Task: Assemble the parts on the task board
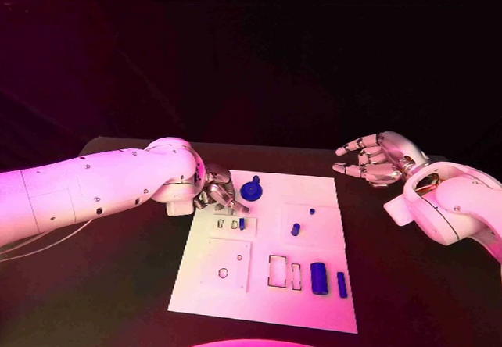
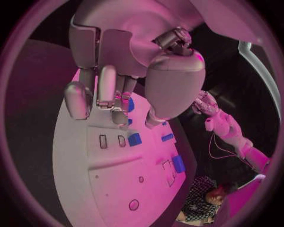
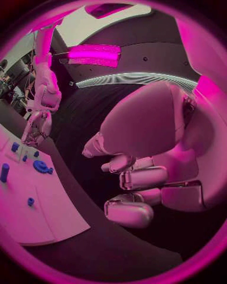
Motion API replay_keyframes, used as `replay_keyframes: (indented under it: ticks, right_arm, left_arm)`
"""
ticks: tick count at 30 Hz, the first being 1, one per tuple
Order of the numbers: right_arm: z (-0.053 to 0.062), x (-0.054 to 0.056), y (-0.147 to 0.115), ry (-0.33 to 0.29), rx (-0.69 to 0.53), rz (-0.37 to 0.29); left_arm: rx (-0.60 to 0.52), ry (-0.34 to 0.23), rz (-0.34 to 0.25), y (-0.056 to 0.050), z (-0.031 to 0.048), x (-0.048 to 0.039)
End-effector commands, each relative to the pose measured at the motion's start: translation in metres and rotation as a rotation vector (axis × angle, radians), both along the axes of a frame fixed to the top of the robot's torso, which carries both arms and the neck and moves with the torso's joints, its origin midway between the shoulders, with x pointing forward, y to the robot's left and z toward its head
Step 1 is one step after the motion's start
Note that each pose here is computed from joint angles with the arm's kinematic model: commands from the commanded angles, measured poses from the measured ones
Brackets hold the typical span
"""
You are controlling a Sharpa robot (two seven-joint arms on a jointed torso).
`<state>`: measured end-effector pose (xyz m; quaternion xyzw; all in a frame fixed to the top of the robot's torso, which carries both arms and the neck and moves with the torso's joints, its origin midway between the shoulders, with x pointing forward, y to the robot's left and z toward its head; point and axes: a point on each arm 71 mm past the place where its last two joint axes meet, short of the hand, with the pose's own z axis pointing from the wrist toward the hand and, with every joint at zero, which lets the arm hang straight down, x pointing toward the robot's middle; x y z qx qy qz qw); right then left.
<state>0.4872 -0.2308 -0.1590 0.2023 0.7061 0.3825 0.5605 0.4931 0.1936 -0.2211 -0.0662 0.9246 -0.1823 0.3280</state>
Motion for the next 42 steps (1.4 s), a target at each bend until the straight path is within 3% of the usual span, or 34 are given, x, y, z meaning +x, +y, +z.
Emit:
replay_keyframes:
  ticks: [1,17,42]
  right_arm:
    - [0.000,0.000,0.003,0.005,0.000,0.023]
    - [0.000,-0.001,0.009,0.005,-0.005,0.038]
    - [-0.002,-0.001,0.013,0.012,-0.014,0.053]
  left_arm:
    - [0.018,0.028,-0.030,-0.004,-0.0005,-0.0016]
    - [0.035,0.055,-0.072,-0.016,-0.0064,-0.0013]
    - [0.053,0.081,-0.084,-0.017,-0.0108,0.0019]
